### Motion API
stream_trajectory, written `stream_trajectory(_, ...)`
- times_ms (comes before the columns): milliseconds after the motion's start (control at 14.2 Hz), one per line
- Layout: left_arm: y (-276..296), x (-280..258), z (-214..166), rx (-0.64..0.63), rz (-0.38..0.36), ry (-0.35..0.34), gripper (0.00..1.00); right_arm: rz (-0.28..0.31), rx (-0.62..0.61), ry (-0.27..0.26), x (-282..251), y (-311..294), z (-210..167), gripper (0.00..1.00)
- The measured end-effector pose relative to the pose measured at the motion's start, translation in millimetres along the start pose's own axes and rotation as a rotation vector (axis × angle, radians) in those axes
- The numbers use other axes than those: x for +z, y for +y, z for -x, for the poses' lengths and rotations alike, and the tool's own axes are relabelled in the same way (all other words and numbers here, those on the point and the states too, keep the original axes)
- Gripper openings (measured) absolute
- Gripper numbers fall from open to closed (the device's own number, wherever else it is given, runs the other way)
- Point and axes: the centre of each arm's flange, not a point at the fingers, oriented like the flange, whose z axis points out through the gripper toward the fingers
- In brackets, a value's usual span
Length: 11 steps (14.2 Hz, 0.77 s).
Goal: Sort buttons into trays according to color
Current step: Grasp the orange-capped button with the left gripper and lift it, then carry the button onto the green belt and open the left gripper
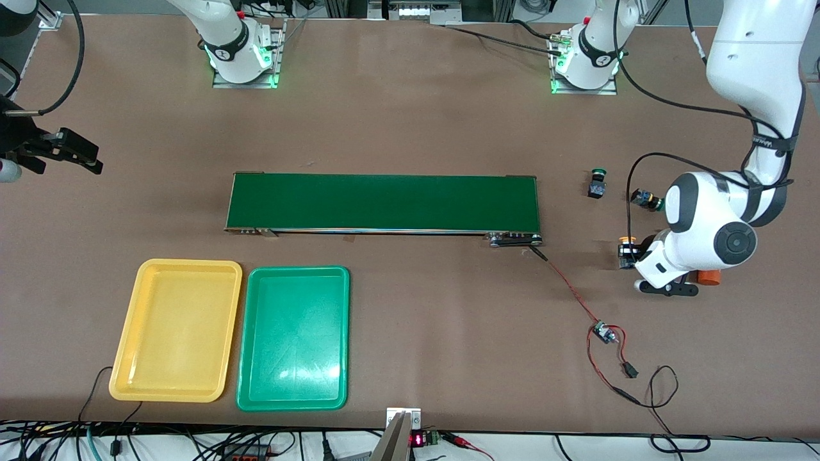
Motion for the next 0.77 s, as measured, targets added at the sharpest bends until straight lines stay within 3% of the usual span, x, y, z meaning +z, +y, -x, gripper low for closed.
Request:
stream_trajectory(281,97,-54,16,0.073,0.022,-0.025,0.33,0.0,0.001,0.0,0,0,0,1.0)
stream_trajectory(562,208,-54,41,0.034,0.044,-0.056,0.33,0.0,0.001,-0.001,0,1,0,1.0)
stream_trajectory(773,258,-44,60,0.028,0.03,-0.079,0.33,0.0,0.001,-0.001,0,1,0,1.0)
